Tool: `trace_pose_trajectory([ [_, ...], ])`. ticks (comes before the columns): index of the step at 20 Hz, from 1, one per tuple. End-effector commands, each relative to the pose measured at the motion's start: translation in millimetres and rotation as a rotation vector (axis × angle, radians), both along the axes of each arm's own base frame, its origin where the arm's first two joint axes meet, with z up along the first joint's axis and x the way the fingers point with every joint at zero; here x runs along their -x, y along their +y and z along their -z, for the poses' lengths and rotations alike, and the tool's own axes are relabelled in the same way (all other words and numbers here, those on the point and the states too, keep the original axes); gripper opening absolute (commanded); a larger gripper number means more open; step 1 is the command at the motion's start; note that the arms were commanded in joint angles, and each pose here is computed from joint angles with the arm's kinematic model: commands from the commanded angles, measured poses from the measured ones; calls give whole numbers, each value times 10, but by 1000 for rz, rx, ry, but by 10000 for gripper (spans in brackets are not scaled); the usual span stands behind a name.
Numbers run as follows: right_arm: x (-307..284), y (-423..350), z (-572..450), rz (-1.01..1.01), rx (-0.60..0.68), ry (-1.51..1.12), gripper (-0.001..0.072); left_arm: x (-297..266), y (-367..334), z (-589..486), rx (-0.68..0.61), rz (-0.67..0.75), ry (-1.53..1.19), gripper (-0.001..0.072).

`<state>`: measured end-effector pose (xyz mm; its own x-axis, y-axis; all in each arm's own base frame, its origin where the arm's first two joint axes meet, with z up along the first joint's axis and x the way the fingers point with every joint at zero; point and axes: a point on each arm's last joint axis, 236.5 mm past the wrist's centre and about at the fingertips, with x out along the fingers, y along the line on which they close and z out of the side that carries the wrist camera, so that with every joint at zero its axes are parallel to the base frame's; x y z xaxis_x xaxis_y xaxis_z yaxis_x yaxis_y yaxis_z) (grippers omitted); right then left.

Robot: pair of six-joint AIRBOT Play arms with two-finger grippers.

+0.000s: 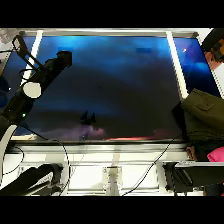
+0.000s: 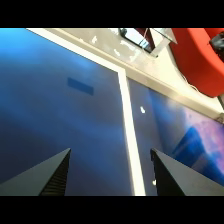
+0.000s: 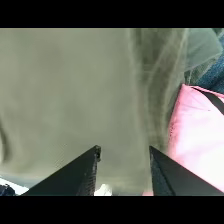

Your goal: Fold the clothes and pants, and hang the long-sleeved shirts on hangers.

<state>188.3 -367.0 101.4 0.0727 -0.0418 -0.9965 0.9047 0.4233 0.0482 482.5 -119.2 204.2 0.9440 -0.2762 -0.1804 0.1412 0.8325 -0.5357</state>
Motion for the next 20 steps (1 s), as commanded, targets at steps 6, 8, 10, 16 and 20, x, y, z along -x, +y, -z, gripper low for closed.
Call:
trace_pose_trajectory([
  [6, -888, 467, -508, -124, -105, -415, 31, -5, 57, -35, -39, -8, -18, 465],
  [8, -1520, 1113, -962, -321, -269, -699, 24, 31, 144, -142, -162, -7, -70, 98],
  [10, -1924, 1859, -1409, -527, -422, -888, 24, 153, 204, -411, -291, -5, -156, 13],
  [16, -2374, 3692, -1791, -920, -604, -946, 24, 1015, 385, -1501, -274, -32, -373, 12],
  [20, -2459, 4346, -1850, -1022, -656, -958, 25, 1759, 504, -2172, -242, -62, -557, 13],
])
